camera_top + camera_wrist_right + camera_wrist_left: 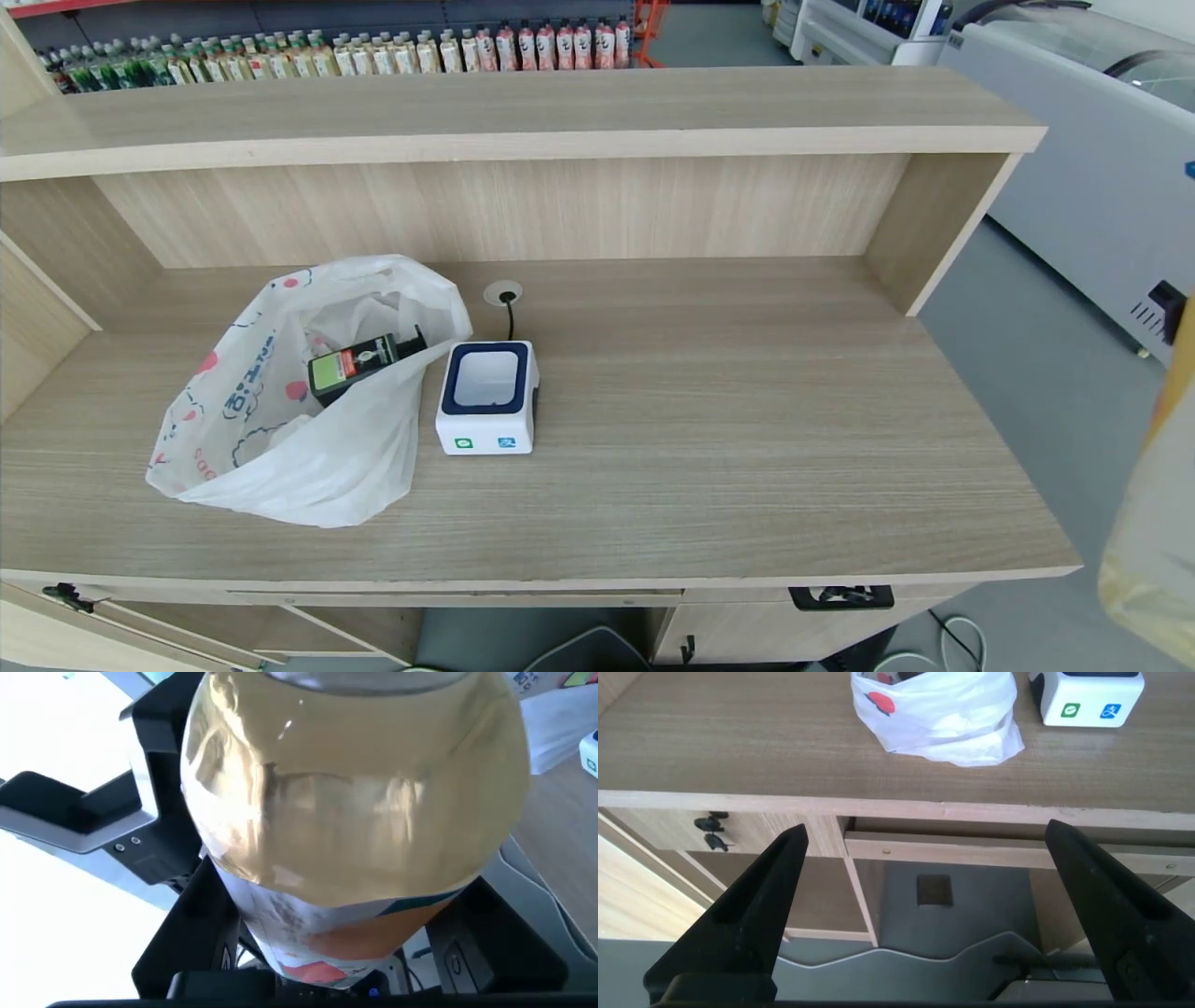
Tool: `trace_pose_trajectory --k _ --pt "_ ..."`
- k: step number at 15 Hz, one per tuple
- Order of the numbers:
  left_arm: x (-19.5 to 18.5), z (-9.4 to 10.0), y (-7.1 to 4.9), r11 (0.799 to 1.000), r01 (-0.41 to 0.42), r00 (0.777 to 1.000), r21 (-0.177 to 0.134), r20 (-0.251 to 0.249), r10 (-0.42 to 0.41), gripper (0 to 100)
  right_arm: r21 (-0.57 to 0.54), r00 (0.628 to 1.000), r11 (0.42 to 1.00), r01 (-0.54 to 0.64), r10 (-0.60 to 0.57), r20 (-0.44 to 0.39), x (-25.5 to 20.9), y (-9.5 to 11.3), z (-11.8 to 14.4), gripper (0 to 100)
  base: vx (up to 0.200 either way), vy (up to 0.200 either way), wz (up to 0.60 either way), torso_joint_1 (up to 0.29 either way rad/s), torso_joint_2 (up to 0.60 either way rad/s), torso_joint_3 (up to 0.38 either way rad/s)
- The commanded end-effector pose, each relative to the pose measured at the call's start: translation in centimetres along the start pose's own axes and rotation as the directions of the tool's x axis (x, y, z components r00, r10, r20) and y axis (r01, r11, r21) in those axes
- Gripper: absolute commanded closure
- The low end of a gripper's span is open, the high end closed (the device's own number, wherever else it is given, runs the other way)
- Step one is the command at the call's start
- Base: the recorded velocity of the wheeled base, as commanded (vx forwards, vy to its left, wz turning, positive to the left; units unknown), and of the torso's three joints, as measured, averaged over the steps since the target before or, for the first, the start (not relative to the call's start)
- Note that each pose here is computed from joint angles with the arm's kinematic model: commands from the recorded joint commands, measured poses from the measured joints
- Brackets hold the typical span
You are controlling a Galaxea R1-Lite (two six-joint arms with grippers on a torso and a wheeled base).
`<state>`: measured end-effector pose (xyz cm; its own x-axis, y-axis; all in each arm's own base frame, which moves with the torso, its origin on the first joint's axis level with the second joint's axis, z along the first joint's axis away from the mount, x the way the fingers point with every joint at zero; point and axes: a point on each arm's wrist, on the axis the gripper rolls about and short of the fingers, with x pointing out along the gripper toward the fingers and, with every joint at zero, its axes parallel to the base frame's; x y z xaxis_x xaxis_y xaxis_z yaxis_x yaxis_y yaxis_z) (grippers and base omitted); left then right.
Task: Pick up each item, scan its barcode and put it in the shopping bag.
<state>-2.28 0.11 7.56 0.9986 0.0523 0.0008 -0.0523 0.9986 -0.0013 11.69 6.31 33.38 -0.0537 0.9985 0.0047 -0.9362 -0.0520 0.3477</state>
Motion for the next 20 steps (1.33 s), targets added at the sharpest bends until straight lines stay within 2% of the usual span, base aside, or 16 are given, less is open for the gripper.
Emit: trace_pose_trajectory --k 1,5,17,19,20 --pt "0.0 0.0 0.0 1.0 -0.001 1.0 0.0 0.001 0.001 0 0.013 1.0 1.0 -0.004 0.004 -0.004 0.0 0.2 0.0 100 0.0 0.0 0.0 0.0 0.0 0.0" --pt "0.0 0.0 0.0 1.0 -0.001 1.0 0.0 0.001 0.001 0 0.121 1.0 0.993 -0.008 0.008 -0.004 0.1 0.5 1.2 100 0.0 0.0 0.0 0.0 0.0 0.0" --pt "0.0 0.0 0.0 1.0 0.0 1.0 0.0 0.001 0.0 0 0.159 1.0 0.987 0.007 -0.005 -0.01 0.0 0.3 0.3 100 0.0 0.0 0.0 0.0 0.0 0.0" --pt "0.0 0.0 0.0 1.0 -0.001 1.0 0.0 0.001 0.001 0 0.071 0.999 0.996 0.049 -0.049 -0.001 0.0 -0.3 0.1 100 0.0 0.0 0.0 0.0 0.0 0.0" --pt "0.0 0.0 0.0 1.0 -0.001 1.0 0.0 0.001 0.001 0 -0.151 0.967 0.955 0.254 -0.251 0.034 -0.4 -2.8 -0.4 100 0.0 0.0 0.0 0.0 0.0 0.0"
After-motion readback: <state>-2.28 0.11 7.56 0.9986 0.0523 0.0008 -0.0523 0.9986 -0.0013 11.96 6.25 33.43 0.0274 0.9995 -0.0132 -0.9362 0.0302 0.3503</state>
